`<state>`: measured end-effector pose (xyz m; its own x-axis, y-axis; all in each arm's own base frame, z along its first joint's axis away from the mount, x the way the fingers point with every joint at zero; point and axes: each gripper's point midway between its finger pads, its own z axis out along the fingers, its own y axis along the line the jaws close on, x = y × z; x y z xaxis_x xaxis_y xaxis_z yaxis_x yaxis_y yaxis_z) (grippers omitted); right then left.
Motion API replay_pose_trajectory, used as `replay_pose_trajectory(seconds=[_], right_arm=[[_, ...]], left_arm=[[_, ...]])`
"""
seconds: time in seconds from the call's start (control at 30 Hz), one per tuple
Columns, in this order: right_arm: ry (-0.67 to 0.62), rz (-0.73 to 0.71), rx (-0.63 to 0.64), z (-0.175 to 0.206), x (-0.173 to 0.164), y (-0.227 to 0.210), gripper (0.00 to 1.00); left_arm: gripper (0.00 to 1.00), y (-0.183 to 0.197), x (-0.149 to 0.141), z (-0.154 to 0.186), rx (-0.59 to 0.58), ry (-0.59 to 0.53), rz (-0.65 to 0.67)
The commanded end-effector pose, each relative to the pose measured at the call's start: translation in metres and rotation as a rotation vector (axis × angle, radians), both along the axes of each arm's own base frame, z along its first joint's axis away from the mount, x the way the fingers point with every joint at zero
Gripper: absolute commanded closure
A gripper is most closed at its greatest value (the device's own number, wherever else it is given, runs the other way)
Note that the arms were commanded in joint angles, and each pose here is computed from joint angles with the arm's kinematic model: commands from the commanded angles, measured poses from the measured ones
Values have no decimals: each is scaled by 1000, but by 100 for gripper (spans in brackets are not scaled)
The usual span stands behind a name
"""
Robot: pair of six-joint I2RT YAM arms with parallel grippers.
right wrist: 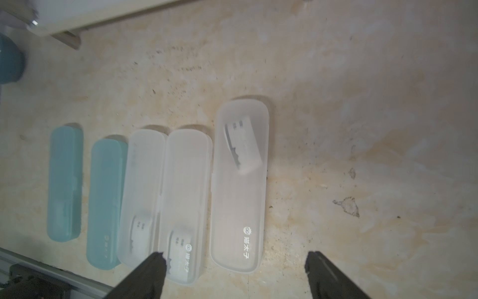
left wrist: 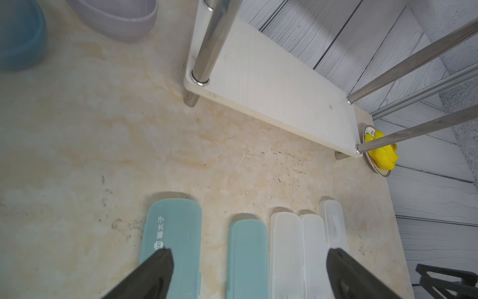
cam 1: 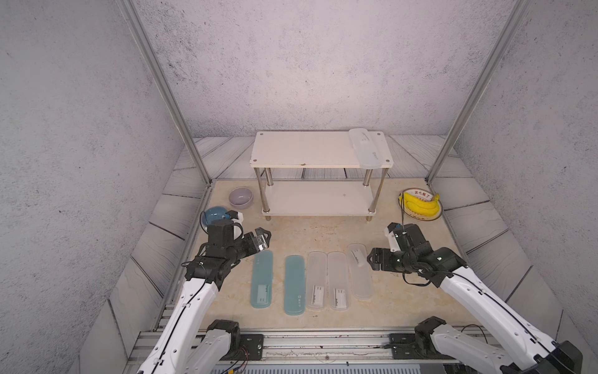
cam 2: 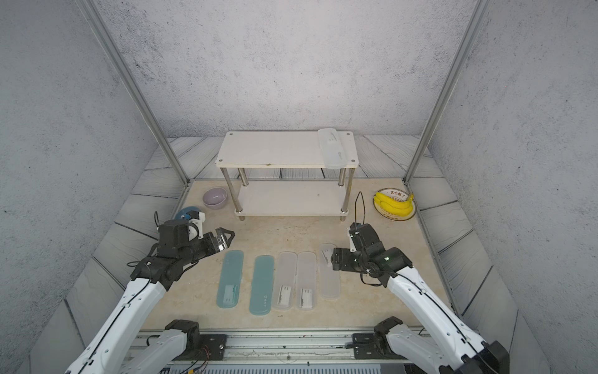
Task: Place the pencil cases on the shelf according to color
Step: Pick up the pencil case from the center of the board.
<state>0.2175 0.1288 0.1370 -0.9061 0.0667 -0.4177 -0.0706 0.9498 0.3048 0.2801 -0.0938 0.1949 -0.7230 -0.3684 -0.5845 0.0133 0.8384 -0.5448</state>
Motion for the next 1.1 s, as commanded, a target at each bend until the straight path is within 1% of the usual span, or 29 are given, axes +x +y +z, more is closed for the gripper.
replay_pose_trajectory(seconds=[0.0, 0.17, 0.3, 0.4, 0.6, 0.7, 0.8, 0.87, 0.97, 1.07], right_arm=[[42, -30, 17, -26, -2, 7, 10], [117, -10, 19, -76, -11, 19, 7], [159, 15, -6, -95, -15, 28, 6], [170, 37, -41, -101, -15, 31, 4], [183, 76, -76, -107, -12, 40, 3], [202, 59, -117, -113, -11, 37, 3], [250, 26, -185, -120, -12, 29, 3], [272, -31, -289, -123, -13, 10, 3], [272, -72, -385, -120, -17, -11, 2], [241, -102, -439, -109, -19, -27, 0]], left_arm=[[1, -10, 2, -2, -52, 0, -10], [1, -15, -6, -36, -84, 91, 1], [1, -22, -11, -51, -94, 133, -2], [1, -24, -5, -47, -86, 117, 0], [1, -30, 17, -27, -77, 81, -11], [1, -34, 24, -20, -74, 76, -23], [1, -42, 32, -9, -89, 45, -46], [1, -44, 35, -2, -82, 25, -53], [1, -44, 37, 1, -74, 20, -49], [1, -44, 37, -2, -71, 28, -48]])
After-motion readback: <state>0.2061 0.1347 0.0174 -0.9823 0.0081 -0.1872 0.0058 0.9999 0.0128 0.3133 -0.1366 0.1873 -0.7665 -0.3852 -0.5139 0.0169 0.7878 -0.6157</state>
